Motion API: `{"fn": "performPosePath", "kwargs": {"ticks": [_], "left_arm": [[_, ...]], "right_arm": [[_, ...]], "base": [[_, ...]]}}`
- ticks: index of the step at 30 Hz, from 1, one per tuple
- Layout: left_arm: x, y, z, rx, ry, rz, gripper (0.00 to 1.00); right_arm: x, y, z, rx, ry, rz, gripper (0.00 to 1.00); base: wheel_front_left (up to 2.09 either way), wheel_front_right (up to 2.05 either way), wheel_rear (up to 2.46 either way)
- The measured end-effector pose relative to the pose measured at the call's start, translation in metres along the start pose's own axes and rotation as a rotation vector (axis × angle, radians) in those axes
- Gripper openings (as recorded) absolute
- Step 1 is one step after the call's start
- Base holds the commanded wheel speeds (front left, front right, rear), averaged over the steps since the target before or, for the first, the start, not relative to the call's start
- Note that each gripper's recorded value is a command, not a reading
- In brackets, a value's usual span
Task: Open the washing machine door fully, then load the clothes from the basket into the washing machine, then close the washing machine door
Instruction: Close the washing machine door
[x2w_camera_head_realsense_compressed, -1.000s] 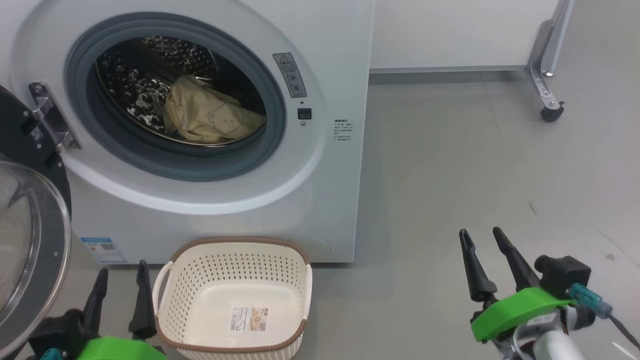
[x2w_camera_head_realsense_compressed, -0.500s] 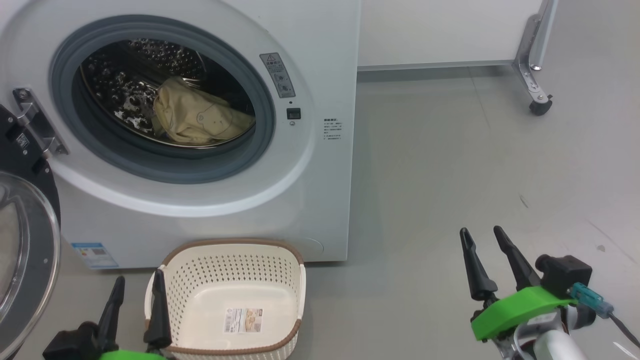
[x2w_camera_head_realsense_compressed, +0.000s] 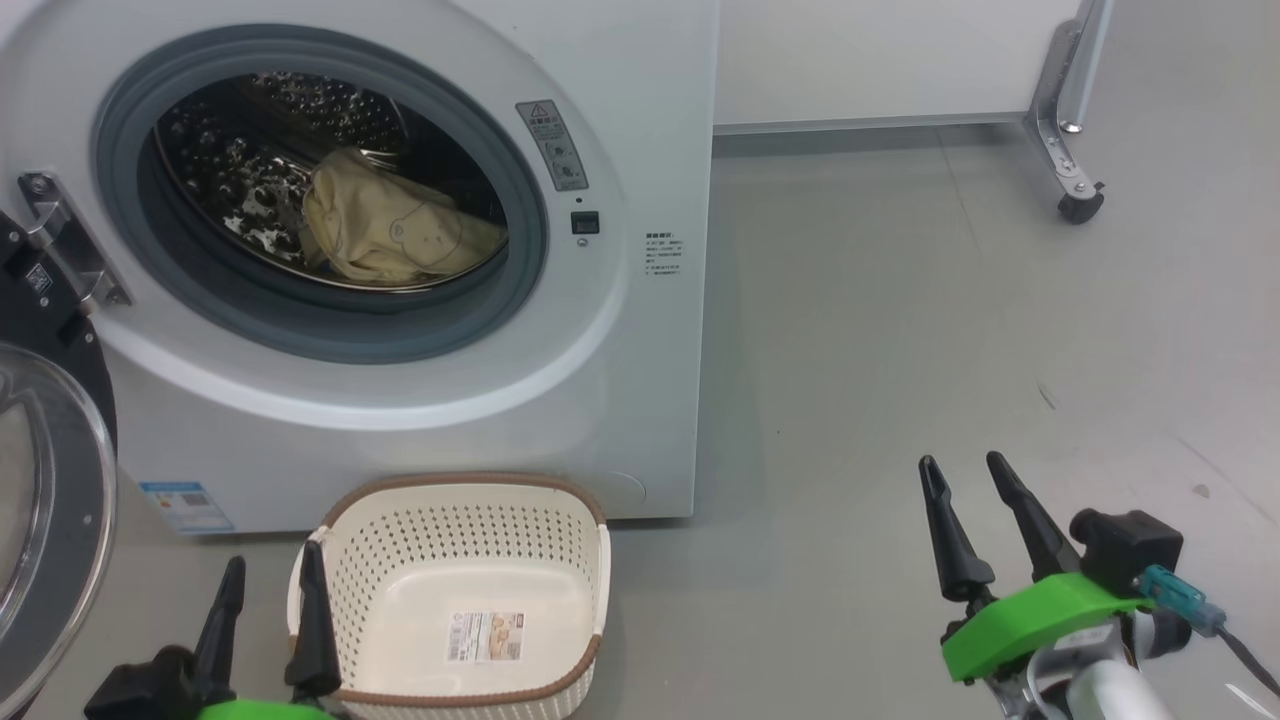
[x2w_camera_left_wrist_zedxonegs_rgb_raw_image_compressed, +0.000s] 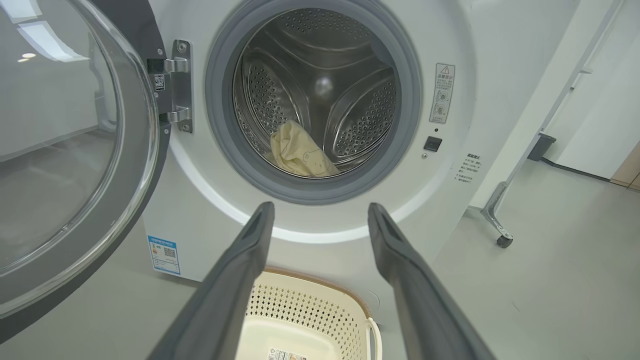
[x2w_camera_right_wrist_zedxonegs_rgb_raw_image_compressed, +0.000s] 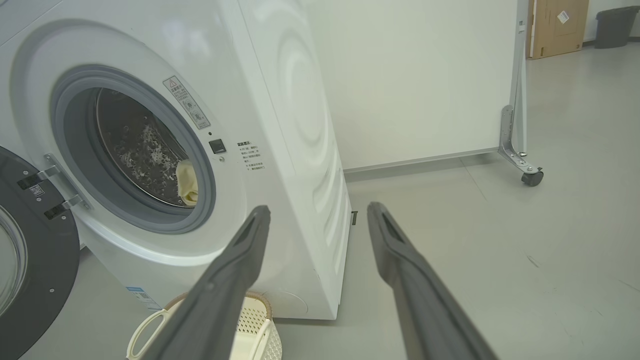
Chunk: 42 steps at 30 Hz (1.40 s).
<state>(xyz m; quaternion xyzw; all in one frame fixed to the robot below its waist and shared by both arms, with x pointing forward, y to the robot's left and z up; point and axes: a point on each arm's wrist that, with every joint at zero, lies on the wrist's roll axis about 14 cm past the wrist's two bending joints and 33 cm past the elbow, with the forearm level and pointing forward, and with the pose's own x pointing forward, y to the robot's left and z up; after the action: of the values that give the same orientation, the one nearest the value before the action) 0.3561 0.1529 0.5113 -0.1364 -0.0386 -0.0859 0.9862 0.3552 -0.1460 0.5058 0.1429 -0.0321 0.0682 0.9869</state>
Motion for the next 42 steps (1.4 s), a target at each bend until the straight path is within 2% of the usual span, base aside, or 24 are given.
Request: {"fn": "performPosePath", "kwargs": {"ticks": [19,25,32,42], "left_arm": [[0.003,0.0,-0.003,-0.024,0.007,0.003,1.0],[0.004,-0.001,-0.004,-0.067,0.007,0.006,1.0],[0.007,-0.002,-0.002,-0.073,0.005,-0.002,1.0],[0.01,0.004,-0.001,-0.073,-0.002,0.015,1.0]], "right_arm": [[0.0,-0.001,-0.003,0.001,0.01,-0.003,1.0],[0.001,-0.001,-0.004,0.001,0.012,-0.004,1.0],[0.001,-0.002,-0.004,0.002,0.012,-0.005,1.0],[0.002,-0.002,-0.008,0.003,0.024,-0.006,1.0]], "base": [[0.0,0.0,0.0],[-0.28,0.28,0.0],[-1.15,1.15,0.0],[-2.04,2.04,0.0]]}}
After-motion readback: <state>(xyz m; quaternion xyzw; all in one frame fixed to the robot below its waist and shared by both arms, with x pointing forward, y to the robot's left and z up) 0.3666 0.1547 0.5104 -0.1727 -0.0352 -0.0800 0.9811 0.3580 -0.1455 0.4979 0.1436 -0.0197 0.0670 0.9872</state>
